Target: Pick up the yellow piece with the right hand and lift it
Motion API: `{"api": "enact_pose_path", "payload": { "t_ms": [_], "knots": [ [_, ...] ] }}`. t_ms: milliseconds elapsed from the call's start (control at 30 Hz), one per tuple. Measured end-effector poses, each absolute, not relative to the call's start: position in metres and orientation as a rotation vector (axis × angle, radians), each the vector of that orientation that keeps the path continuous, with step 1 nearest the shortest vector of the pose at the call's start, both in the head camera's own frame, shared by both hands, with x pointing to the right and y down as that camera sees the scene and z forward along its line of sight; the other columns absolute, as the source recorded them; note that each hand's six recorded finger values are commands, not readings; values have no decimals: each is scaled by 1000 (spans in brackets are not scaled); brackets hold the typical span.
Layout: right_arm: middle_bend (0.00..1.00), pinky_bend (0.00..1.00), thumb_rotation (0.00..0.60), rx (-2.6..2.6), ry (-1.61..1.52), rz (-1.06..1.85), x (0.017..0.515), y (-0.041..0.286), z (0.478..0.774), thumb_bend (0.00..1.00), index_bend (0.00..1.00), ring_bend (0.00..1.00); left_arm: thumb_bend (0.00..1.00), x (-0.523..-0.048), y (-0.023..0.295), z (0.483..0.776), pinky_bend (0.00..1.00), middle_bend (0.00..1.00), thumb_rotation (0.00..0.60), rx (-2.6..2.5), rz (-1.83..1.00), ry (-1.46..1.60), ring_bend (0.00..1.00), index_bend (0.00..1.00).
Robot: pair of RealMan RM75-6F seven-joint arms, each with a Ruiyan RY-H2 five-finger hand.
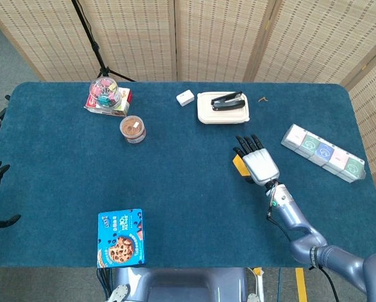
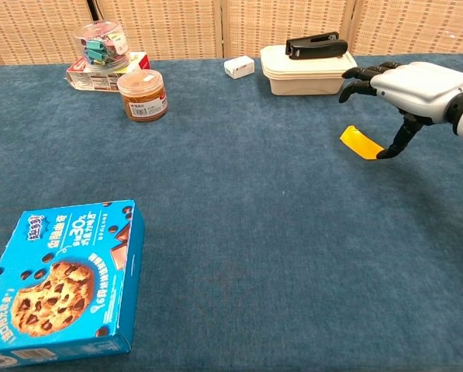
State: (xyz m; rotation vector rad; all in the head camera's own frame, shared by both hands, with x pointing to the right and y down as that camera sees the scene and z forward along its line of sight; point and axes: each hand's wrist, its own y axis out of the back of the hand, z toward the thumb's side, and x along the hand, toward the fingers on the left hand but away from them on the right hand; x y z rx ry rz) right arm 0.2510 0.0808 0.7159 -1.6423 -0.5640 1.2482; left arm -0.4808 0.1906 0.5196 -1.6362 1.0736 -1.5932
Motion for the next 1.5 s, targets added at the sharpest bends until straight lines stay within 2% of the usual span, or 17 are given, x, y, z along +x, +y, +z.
{"api": "enact_pose_path", "payload": {
  "t_ms": [1000, 1300, 1500],
  "knots": [
    [0, 0, 600, -1528, -520, 1293, 259, 77, 740, 0, 191, 0, 100, -479, 192, 522, 0, 0, 600, -1631, -1607, 1062, 0, 0],
    [0, 0, 600, -1504, -548, 1287, 260, 73, 742, 0, 238, 0, 101, -479, 192, 523, 0, 0, 600, -1629, -1609, 1061, 0, 0],
    [0, 0, 600, -1531, -544, 1276, 257, 74, 742, 0, 319, 0, 101, -480, 192, 522, 0, 0, 600, -1630, -1606, 1064, 0, 0]
  ]
}}
